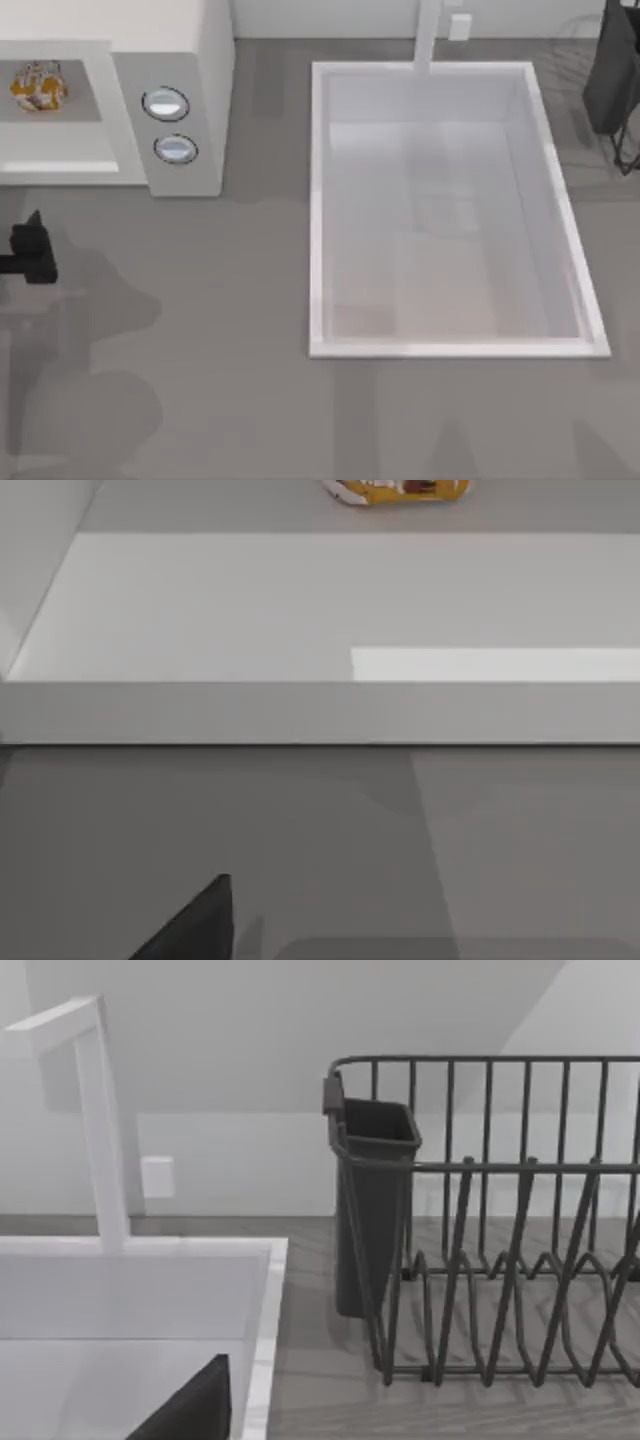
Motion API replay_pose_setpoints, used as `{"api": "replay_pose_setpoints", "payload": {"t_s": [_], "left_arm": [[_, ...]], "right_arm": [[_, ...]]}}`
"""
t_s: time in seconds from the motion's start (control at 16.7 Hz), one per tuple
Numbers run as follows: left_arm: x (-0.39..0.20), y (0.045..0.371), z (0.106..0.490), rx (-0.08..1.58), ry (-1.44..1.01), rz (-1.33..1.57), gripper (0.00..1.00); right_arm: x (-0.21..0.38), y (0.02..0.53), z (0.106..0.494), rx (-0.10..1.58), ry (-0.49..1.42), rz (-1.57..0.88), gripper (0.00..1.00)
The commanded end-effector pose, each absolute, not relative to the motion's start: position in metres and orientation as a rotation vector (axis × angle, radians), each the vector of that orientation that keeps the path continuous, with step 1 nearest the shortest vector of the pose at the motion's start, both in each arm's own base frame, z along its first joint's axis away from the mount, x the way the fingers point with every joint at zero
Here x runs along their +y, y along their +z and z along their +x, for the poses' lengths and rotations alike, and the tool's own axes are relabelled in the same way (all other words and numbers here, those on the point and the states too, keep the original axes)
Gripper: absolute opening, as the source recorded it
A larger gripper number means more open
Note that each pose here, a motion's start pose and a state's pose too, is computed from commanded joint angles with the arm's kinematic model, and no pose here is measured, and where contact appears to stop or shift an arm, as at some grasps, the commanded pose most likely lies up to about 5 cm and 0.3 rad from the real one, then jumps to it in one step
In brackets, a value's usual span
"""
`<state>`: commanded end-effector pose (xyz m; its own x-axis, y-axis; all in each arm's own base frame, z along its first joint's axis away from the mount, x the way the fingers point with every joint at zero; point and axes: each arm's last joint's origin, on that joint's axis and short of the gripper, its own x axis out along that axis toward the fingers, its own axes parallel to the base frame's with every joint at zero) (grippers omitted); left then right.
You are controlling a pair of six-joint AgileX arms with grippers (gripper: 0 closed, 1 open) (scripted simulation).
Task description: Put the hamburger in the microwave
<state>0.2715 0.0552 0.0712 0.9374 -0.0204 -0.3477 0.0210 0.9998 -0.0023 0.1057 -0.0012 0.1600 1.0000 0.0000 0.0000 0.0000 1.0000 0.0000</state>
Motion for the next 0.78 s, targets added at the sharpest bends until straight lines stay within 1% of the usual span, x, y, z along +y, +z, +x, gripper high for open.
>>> {"api": "replay_pose_setpoints", "payload": {"t_s": [0.36, 0.54, 0.78], "left_arm": [[0.054, 0.074, 0.274, 0.354, -0.026, 0.002, 1.00], [0.055, 0.093, 0.279, 0.335, -0.024, 0.006, 1.00], [0.056, 0.123, 0.279, 0.369, -0.023, -0.001, 1.00]], "right_arm": [[-0.001, 0.160, 0.106, 0.000, 0.000, 0.000, 1.00], [-0.001, 0.160, 0.106, 0.000, 0.000, 0.000, 1.00], [-0.001, 0.160, 0.106, 0.000, 0.000, 0.000, 1.00]]}}
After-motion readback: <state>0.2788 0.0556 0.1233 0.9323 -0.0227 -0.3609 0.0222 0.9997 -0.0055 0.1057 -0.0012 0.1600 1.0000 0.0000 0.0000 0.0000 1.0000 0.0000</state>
